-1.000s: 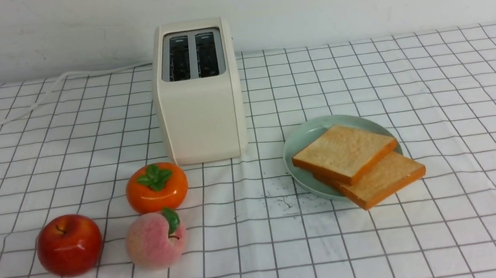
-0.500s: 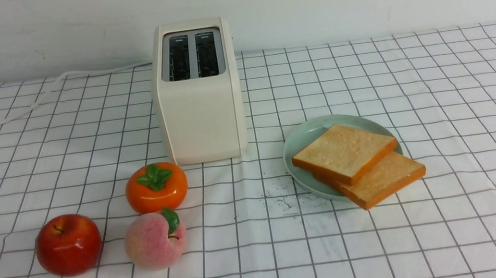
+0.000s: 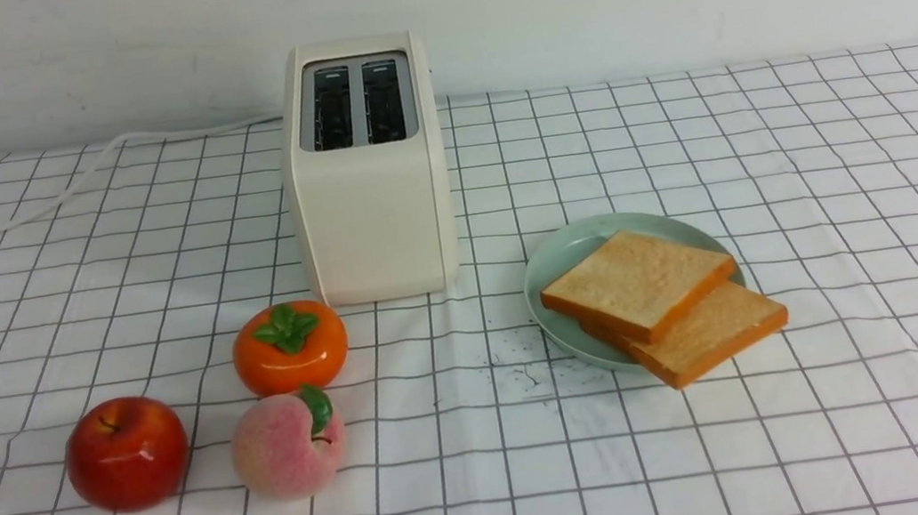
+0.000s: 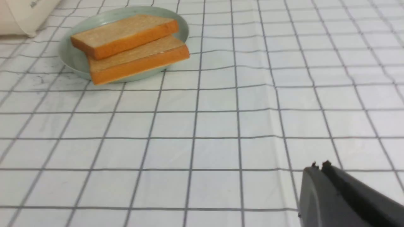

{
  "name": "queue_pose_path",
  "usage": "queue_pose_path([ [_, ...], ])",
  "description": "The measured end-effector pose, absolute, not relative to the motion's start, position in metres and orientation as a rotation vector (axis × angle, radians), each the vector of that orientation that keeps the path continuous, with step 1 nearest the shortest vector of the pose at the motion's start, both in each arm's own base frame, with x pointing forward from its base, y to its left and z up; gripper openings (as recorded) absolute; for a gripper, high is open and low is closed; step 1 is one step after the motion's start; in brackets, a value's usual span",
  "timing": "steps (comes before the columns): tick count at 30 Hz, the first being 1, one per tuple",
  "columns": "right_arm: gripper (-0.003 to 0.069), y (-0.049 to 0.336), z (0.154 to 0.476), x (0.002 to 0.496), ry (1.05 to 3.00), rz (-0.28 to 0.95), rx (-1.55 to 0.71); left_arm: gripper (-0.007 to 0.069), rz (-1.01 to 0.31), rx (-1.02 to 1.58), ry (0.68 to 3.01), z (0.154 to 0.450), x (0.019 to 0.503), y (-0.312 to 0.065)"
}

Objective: Take toasted bread from bread machine on white checkered table place on plate.

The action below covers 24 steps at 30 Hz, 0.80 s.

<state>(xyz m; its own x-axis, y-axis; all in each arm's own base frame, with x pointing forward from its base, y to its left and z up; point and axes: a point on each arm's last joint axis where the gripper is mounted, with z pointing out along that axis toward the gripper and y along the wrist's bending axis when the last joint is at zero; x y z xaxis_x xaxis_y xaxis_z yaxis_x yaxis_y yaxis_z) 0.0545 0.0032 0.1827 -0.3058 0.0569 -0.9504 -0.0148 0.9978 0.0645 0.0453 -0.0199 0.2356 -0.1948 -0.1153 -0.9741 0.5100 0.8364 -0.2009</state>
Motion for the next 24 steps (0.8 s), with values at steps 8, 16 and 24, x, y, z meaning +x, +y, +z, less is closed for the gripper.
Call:
queue_pose_path([
  [8,-0.002,0.001,0.1734,0.0519,1.884,0.059,0.049,-0.0009,-0.579,0.31,1.681,0.2355,0.0453,-0.0198],
  [16,-0.002,0.0009,0.1734,0.0519,1.883,0.06,0.053,-0.0002,-0.579,0.31,1.681,0.2355,0.0453,-0.0198],
  [24,-0.0019,0.0009,0.1734,0.0519,1.883,0.06,0.053,0.0004,-0.577,0.31,1.684,0.2352,0.0454,-0.0197],
])
